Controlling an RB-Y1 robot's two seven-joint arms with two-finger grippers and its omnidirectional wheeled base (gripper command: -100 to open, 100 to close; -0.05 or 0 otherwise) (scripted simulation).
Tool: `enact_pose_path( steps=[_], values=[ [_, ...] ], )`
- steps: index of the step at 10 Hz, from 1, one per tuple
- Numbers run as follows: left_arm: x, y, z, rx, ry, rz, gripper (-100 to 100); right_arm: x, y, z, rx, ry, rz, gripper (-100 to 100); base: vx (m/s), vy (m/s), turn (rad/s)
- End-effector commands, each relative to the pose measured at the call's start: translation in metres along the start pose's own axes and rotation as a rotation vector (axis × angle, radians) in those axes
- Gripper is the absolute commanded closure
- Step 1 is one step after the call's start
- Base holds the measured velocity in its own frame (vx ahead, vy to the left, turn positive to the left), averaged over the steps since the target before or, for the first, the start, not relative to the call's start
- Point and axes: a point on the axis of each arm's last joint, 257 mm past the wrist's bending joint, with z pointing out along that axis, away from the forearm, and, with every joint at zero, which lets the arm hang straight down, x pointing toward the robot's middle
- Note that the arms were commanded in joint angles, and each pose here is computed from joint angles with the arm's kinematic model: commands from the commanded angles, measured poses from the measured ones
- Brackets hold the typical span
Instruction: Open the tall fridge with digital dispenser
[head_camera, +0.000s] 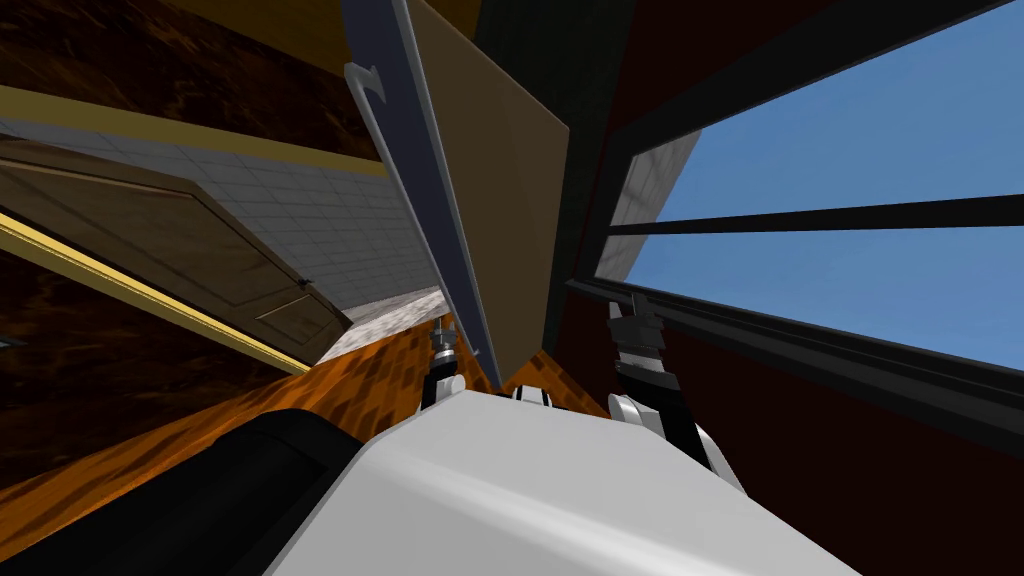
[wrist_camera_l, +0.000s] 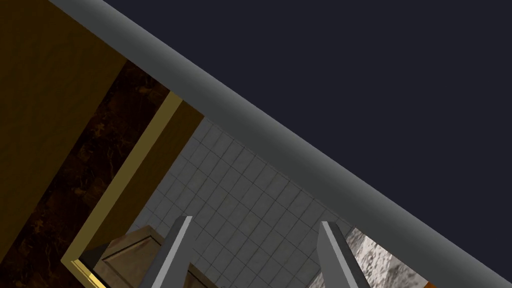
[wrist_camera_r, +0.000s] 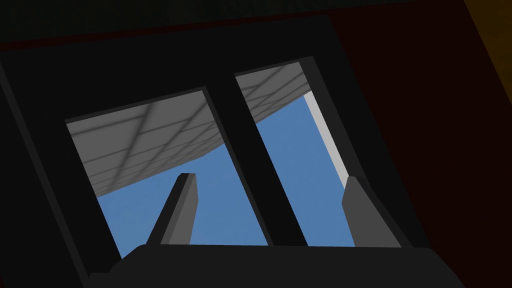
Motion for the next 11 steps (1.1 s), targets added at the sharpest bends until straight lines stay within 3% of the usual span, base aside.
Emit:
enact_pose_path(
  steps=[1, 4, 5, 6, 8, 9, 10, 11],
  values=[
    [-0.010, -0.010, 0.007, 0.016, -0.027, 0.010, -100, 0.000, 0.000, 0.000, 0.000, 0.000, 0.000, 0, -0.029, 0.024, -0.088],
    [-0.022, -0.021, 0.016, 0.030, -0.060, 0.020, -100, 0.000, 0.000, 0.000, 0.000, 0.000, 0.000, 0, -0.014, 0.033, -0.104],
    [-0.021, -0.020, 0.013, 0.029, -0.056, 0.022, -100, 0.000, 0.000, 0.000, 0.000, 0.000, 0.000, 0, -0.003, 0.027, -0.008],
    [-0.012, -0.012, 0.009, 0.019, -0.033, 0.012, 100, 0.000, 0.000, 0.000, 0.000, 0.000, 0.000, 0, 0.012, -0.021, 0.114],
    [-0.004, -0.004, 0.002, 0.009, -0.010, 0.004, 100, 0.000, 0.000, 0.000, 0.000, 0.000, 0.000, 0, 0.033, -0.047, 0.112],
    [-0.007, -0.006, 0.005, 0.010, -0.018, 0.008, 100, 0.000, 0.000, 0.000, 0.000, 0.000, 0.000, 0, 0.012, -0.020, 0.019],
    [-0.006, -0.009, 0.008, 0.010, 0.009, 0.028, -100, 0.000, 0.000, 0.000, 0.000, 0.000, 0.000, 0, 0.001, -0.007, 0.006],
    [-0.005, -0.011, 0.011, 0.008, 0.028, 0.044, -100, 0.000, 0.000, 0.000, 0.000, 0.000, 0.000, 0, 0.000, 0.000, 0.000]
  ],
)
